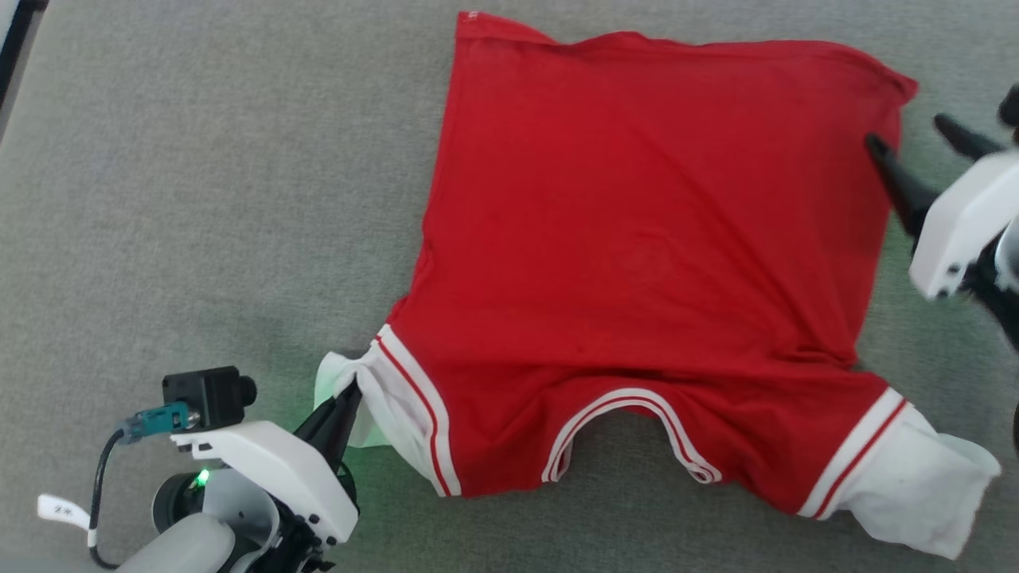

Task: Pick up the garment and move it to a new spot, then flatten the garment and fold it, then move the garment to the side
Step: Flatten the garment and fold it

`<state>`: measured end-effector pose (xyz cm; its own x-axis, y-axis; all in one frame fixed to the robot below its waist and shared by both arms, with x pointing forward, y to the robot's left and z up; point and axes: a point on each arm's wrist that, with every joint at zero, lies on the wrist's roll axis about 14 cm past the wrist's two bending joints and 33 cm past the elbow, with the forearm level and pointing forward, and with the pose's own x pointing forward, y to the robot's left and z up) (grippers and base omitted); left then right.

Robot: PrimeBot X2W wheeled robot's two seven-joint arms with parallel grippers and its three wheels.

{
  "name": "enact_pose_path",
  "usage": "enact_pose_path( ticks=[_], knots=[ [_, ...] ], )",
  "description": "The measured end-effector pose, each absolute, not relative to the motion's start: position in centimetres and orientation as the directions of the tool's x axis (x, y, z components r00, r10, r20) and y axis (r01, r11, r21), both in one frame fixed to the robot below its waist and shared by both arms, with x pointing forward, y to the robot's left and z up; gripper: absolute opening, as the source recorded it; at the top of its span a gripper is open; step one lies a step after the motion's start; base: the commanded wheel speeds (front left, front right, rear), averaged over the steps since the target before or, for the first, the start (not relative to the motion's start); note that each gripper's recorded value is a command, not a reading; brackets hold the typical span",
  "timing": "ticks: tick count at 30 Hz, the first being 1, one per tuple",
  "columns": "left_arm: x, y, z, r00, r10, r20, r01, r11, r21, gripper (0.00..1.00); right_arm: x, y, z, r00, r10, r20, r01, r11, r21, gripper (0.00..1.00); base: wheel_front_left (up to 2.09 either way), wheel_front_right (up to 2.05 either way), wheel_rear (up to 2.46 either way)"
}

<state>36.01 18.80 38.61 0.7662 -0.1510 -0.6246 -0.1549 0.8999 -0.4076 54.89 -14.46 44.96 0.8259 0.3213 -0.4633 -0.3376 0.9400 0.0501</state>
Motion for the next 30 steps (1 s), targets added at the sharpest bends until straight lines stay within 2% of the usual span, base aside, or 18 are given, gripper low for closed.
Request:
enact_pose_path(
  ticks=[4,8,15,17,18,19,20,25,30],
  knots=[
    [36.0,19.2,38.2,0.765,-0.142,-0.628,-0.164,0.900,-0.403,0.00,57.2,-14.9,43.1,0.797,0.289,-0.530,-0.311,0.949,0.049,1.00,0.00,0.00,0.00],
    [36.2,19.3,37.9,0.763,-0.139,-0.631,-0.172,0.898,-0.406,0.00,58.6,-14.9,40.7,0.735,0.263,-0.624,-0.288,0.955,0.063,1.00,0.00,0.00,0.00],
    [36.4,19.7,37.4,0.760,-0.130,-0.637,-0.184,0.896,-0.403,0.00,58.8,-13.7,37.1,0.561,0.246,-0.791,-0.264,0.958,0.111,1.00,0.00,0.00,0.00],
    [36.5,19.6,37.4,0.761,-0.132,-0.635,-0.183,0.896,-0.405,0.00,58.8,-13.7,36.9,0.538,0.242,-0.807,-0.257,0.959,0.116,1.00,0.00,0.00,0.00],
    [36.5,19.5,37.4,0.762,-0.135,-0.633,-0.182,0.894,-0.410,0.00,58.7,-13.7,36.8,0.515,0.238,-0.823,-0.256,0.960,0.116,0.84,0.00,0.00,0.00],
    [36.5,19.4,37.3,0.762,-0.136,-0.633,-0.181,0.893,-0.411,0.00,58.6,-13.7,36.7,0.495,0.232,-0.837,-0.254,0.960,0.116,0.31,0.00,0.00,0.00],
    [36.5,19.5,37.3,0.762,-0.136,-0.634,-0.182,0.894,-0.410,0.00,58.6,-13.8,36.8,0.483,0.226,-0.846,-0.253,0.961,0.113,0.00,0.00,0.00,0.00],
    [36.8,19.2,37.5,0.768,-0.146,-0.624,-0.163,0.897,-0.410,0.00,57.8,-14.5,37.4,0.474,0.204,-0.857,-0.266,0.961,0.082,0.00,0.00,0.00,0.00],
    [37.7,19.3,38.2,0.787,-0.150,-0.599,-0.134,0.906,-0.402,0.00,56.8,-15.3,38.9,0.534,0.216,-0.818,-0.289,0.955,0.063,0.00,0.00,0.00,0.00]
  ],
)
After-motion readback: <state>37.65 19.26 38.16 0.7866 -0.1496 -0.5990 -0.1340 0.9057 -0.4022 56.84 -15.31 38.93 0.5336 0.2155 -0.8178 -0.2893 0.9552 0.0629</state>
